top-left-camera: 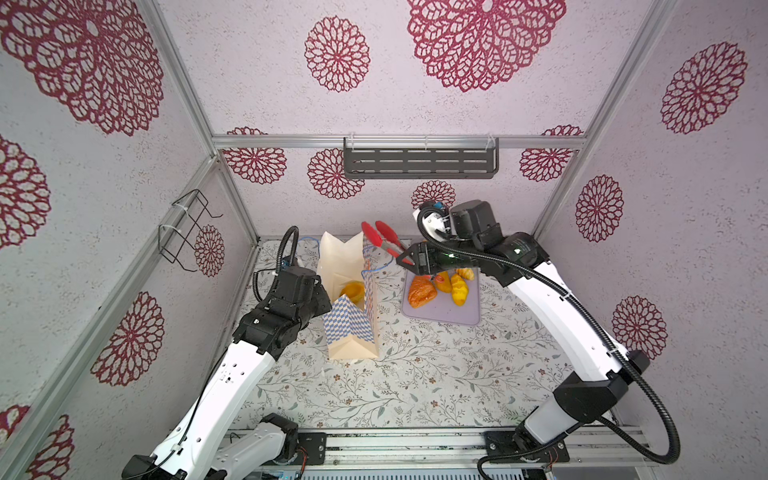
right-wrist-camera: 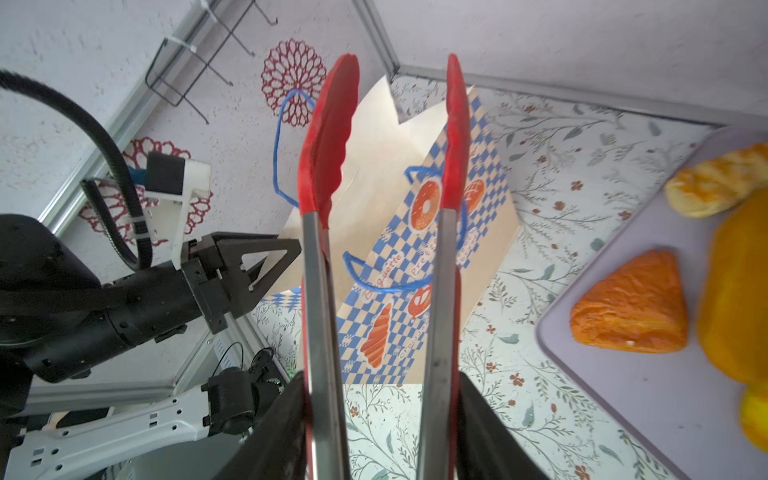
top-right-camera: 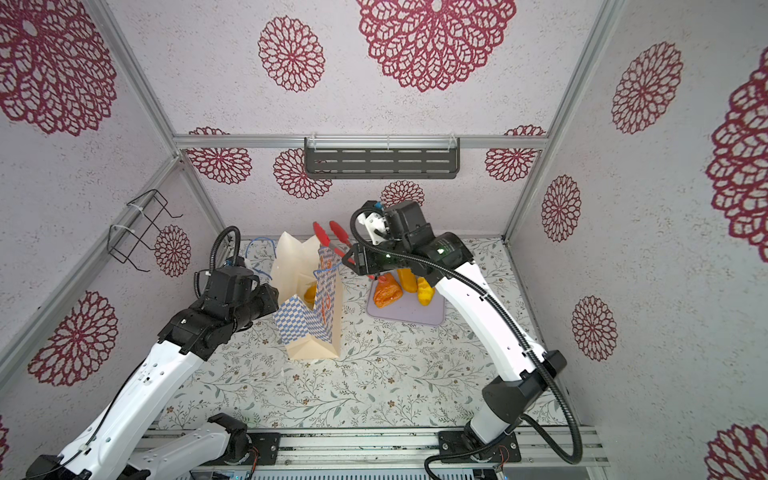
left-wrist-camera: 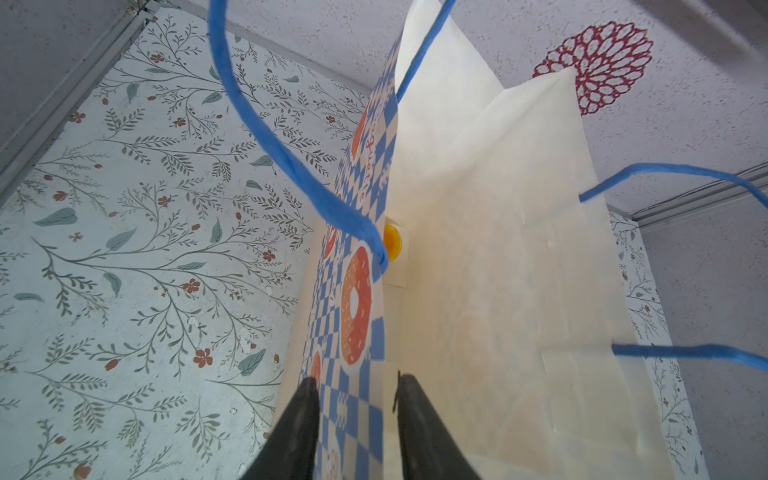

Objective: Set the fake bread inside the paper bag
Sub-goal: 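Move the tongs back to the tray with the right gripper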

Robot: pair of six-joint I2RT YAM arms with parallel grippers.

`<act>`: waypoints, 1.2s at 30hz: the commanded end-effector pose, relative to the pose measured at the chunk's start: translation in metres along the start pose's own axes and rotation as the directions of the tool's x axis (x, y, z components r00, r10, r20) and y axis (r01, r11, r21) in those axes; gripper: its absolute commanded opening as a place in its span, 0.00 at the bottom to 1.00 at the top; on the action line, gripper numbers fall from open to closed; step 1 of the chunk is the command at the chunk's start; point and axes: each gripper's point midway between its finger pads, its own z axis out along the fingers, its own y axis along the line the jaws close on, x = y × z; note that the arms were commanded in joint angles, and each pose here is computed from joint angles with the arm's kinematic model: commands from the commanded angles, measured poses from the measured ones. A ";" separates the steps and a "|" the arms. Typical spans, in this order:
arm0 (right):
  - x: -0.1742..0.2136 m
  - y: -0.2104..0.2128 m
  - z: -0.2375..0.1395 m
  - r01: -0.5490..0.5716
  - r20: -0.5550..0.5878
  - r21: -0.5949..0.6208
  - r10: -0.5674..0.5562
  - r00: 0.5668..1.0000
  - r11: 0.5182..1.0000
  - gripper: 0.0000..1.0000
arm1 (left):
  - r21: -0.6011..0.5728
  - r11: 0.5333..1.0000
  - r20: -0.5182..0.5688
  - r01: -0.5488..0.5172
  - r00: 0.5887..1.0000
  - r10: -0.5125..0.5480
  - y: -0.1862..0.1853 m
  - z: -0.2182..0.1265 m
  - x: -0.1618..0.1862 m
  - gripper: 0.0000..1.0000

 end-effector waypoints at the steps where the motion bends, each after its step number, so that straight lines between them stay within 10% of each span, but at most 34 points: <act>1: -0.024 -0.016 -0.050 0.013 0.148 0.062 -0.022 0.989 0.998 0.54 | 0.008 1.000 0.032 0.009 0.999 -0.010 -0.002 -0.007 -0.011 0.40; 16: 0.074 -0.166 -0.046 -0.225 0.013 0.343 0.235 0.972 0.912 0.53 | 0.021 1.000 0.059 0.004 0.998 -0.005 -0.006 -0.017 -0.022 0.72; 36: 0.114 -0.247 0.025 -0.121 -0.248 0.519 0.285 0.926 0.846 0.53 | 0.014 1.000 0.086 -0.003 0.996 0.001 0.000 -0.029 -0.025 0.92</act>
